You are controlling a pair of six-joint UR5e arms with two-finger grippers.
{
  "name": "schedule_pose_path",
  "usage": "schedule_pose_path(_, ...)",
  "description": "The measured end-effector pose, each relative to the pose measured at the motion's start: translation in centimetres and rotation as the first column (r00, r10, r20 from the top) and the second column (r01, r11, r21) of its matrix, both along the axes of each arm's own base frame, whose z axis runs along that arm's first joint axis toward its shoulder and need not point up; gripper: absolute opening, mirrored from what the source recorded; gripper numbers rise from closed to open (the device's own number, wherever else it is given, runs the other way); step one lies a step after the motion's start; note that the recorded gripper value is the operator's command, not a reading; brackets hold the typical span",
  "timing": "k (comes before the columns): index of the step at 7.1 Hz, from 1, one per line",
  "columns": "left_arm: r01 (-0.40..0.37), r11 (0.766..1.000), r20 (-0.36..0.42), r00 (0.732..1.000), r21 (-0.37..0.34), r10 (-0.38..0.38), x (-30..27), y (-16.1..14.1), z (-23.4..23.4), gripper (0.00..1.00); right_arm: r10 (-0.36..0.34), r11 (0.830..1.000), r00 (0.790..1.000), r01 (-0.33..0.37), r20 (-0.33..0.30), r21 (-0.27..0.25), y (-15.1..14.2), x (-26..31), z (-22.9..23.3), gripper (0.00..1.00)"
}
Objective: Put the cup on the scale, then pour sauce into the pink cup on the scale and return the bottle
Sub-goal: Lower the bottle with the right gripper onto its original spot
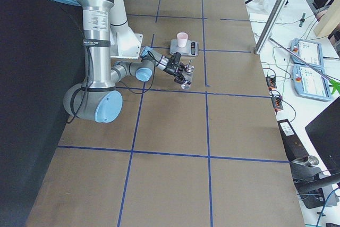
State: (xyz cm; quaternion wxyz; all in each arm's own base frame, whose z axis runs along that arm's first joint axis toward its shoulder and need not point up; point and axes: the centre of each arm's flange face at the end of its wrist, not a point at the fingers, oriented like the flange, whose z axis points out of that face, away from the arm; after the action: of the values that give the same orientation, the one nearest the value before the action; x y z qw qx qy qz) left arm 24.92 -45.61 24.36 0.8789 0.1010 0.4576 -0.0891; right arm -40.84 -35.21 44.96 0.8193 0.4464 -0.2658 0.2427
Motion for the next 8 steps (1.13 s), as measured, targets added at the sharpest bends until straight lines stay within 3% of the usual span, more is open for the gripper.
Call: schedule_pose_path(8,0.0,1.0,-0.005,1.0,0.006,0.0,-0.19,0.23,-0.27,1.0,-0.008,1.0,1.0,0.008,-0.013,-0.004,0.19,-0.93,0.72,0.0)
